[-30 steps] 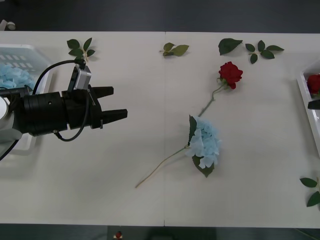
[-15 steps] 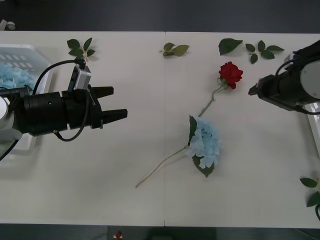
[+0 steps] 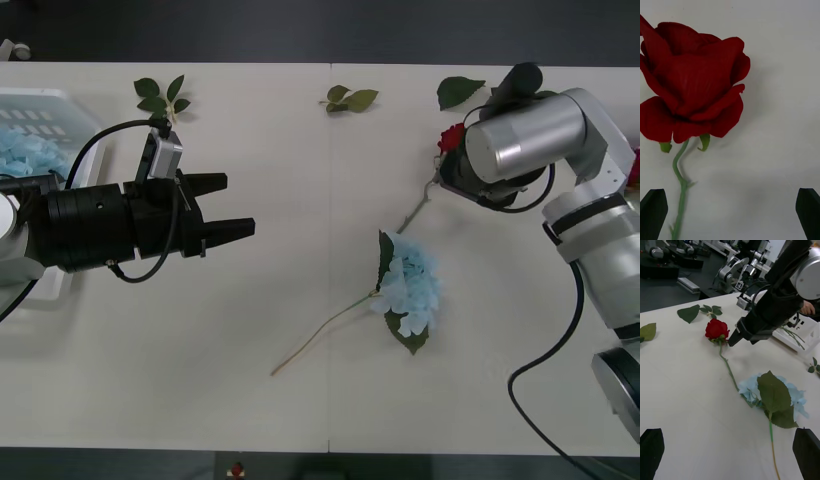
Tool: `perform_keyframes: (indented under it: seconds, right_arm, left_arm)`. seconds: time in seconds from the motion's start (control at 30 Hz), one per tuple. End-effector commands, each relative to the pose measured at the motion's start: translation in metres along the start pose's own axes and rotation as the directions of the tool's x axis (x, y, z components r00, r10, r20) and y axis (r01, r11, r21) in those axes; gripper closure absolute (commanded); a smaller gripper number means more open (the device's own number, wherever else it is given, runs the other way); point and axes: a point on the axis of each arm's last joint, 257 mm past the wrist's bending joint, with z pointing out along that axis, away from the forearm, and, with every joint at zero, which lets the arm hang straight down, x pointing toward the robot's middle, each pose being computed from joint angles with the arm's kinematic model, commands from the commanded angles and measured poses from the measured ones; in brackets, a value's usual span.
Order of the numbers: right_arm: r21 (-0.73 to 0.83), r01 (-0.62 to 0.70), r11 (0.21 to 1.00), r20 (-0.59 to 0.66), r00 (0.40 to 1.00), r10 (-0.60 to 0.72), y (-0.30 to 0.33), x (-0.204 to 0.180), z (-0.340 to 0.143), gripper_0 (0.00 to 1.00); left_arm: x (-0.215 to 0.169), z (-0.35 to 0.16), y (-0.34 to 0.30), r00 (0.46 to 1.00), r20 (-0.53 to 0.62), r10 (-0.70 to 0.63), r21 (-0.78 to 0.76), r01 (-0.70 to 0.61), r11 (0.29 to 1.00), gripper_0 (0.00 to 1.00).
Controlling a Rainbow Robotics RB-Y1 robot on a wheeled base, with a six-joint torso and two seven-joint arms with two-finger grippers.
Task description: Put the red flowers into the right box and the blue flowers into the left box
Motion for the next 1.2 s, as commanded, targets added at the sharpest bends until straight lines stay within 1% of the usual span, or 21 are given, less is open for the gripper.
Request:
perform_keyframes:
  seconds: [0.03,0.37,0.8,0.83,0.9,1.0,1.07,1.13,1.17,1.2]
  right_arm:
    - [-0.009,-0.058,0.998,0.049,0.997,0.059,0.017,-0.028,0.002,0.0]
    - [0.006,-0.085,0.996,0.064,0.994,0.085,0.031,-0.034,0.029,0.0]
    - [-0.018,-0.085,0.996,0.065,0.994,0.086,0.048,-0.029,0.034,0.01]
    - [-0.018,-0.084,0.996,0.067,0.994,0.085,0.048,-0.03,0.034,0.12]
    - [-0.018,-0.085,0.996,0.062,0.994,0.086,0.048,-0.028,0.035,0.31]
    - [-0.021,-0.09,0.996,0.06,0.994,0.091,0.046,-0.026,0.038,0.42]
    - [-0.023,-0.087,0.996,0.06,0.994,0.088,0.045,-0.025,0.042,0.46]
    - [-0.025,-0.087,0.996,0.066,0.994,0.089,0.043,-0.024,0.046,0.47]
    - [-0.026,-0.087,0.996,0.067,0.994,0.088,0.043,-0.024,0.048,0.49]
    - [-0.024,-0.086,0.996,0.067,0.994,0.088,0.041,-0.024,0.049,0.54]
  left_arm:
    - [-0.025,-0.006,0.003,0.997,0.017,0.073,0.001,-0.073,0.997,0.0]
    - [-0.024,-0.006,0.004,0.997,0.017,0.07,0.001,-0.07,0.998,0.0]
    - [-0.024,-0.006,0.004,0.998,0.017,0.067,0.001,-0.067,0.998,0.0]
    - [-0.023,-0.006,0.003,0.998,0.017,0.067,0.001,-0.067,0.998,0.0]
    - [-0.024,-0.006,0.004,0.997,0.018,0.069,0.001,-0.069,0.998,0.0]
    - [-0.024,-0.006,0.003,0.998,0.018,0.065,0.003,-0.065,0.998,0.0]
    - [-0.025,-0.006,0.003,0.998,0.022,0.066,0.001,-0.066,0.998,0.0]
    - [-0.025,-0.006,0.003,0.998,0.021,0.065,0.002,-0.065,0.998,0.0]
    - [-0.025,-0.006,0.003,0.998,0.02,0.065,0.002,-0.065,0.998,0.0]
    - [-0.025,-0.006,0.003,0.998,0.022,0.062,0.003,-0.062,0.998,0.0]
